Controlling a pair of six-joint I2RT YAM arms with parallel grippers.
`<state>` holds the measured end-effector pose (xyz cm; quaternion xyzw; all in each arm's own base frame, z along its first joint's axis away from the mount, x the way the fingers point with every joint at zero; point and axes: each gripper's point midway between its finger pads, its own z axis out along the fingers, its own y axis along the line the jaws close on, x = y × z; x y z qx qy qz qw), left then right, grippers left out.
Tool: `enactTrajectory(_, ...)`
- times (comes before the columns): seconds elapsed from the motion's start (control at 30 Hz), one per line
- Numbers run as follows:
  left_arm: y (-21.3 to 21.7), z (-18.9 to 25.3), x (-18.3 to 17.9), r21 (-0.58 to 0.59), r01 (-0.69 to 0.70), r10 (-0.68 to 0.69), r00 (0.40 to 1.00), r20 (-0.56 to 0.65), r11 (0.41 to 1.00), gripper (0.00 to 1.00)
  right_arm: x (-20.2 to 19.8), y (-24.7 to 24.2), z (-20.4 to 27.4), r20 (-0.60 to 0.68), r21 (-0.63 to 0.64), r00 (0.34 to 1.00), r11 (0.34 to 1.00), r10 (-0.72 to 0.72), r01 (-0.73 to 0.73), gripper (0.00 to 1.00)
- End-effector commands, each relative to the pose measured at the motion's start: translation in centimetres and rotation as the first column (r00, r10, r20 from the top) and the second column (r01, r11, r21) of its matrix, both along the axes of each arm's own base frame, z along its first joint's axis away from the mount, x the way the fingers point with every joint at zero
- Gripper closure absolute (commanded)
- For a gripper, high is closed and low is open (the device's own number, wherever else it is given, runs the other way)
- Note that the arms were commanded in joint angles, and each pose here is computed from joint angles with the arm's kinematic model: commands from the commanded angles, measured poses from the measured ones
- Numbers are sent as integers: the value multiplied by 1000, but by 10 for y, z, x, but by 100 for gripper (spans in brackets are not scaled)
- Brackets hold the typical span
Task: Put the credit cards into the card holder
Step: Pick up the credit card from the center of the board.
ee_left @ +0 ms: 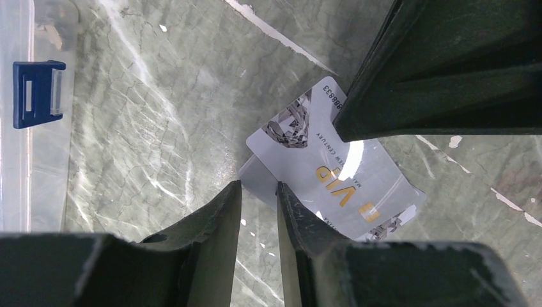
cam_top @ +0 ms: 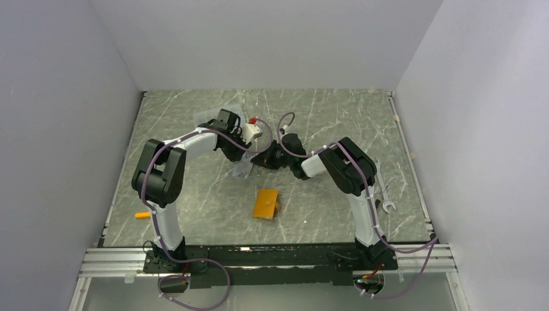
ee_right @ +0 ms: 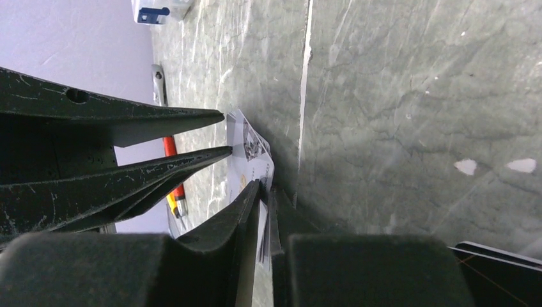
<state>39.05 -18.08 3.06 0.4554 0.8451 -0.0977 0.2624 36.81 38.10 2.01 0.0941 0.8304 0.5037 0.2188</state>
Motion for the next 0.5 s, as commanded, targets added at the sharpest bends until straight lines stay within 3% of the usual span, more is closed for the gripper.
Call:
enactTrajectory(0.0,0,-7,-1,28,20,-19,1000,-17,999,68,-13,-7,-23,-39,-48,999,999,0,-2,89)
enactTrajectory(0.13,0,-4,-2,21,12,-11,1000,-13,1000,69,-16,-9,-17,-26,-33,1000,999,-2,1,100)
enactTrajectory(0.47,18,24,6,-58,-76,74,997,-35,995,69,-29,-15,16,57,14,998,1000,27,-27,100)
